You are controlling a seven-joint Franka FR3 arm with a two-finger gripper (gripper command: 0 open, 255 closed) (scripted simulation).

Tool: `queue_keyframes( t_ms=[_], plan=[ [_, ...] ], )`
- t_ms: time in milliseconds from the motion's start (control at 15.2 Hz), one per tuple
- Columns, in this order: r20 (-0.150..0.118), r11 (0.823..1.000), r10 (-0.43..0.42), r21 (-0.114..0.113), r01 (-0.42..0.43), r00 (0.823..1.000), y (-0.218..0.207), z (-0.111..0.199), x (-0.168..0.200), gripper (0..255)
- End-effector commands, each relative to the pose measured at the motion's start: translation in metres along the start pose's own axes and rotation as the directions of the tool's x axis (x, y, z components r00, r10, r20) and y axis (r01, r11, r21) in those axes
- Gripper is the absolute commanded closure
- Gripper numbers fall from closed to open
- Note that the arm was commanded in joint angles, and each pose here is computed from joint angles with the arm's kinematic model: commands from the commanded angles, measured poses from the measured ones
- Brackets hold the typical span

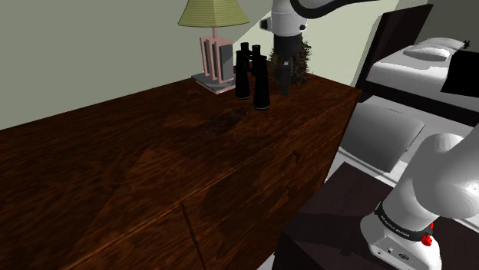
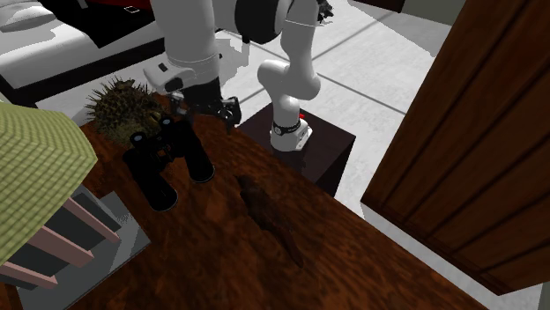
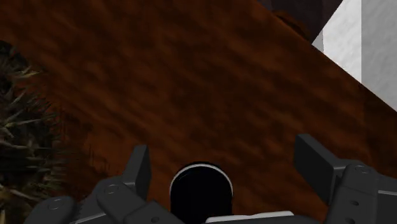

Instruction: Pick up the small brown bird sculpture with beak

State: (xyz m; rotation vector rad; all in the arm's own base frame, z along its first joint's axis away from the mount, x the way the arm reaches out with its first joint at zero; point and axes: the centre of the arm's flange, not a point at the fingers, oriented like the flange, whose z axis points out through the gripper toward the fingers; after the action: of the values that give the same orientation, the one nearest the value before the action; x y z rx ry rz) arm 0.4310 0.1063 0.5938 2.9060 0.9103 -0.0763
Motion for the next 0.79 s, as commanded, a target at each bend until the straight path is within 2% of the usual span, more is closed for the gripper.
queue_keyframes(
  t_ms=[0,132,330,528,726],
  plan=[
    [0.004,0.997,-0.078,-0.010,0.078,0.997,-0.012,-0.004,0.022,0],
    [0.010,0.988,-0.154,-0.019,0.154,0.988,-0.026,-0.005,0.046,0],
    [0.020,0.964,-0.265,-0.033,0.265,0.964,-0.049,-0.007,0.080,0],
    [0.031,0.927,-0.372,-0.045,0.373,0.928,-0.076,-0.008,0.111,0],
    [0.043,0.878,-0.474,-0.055,0.476,0.879,-0.106,-0.009,0.139,0]
  ],
)
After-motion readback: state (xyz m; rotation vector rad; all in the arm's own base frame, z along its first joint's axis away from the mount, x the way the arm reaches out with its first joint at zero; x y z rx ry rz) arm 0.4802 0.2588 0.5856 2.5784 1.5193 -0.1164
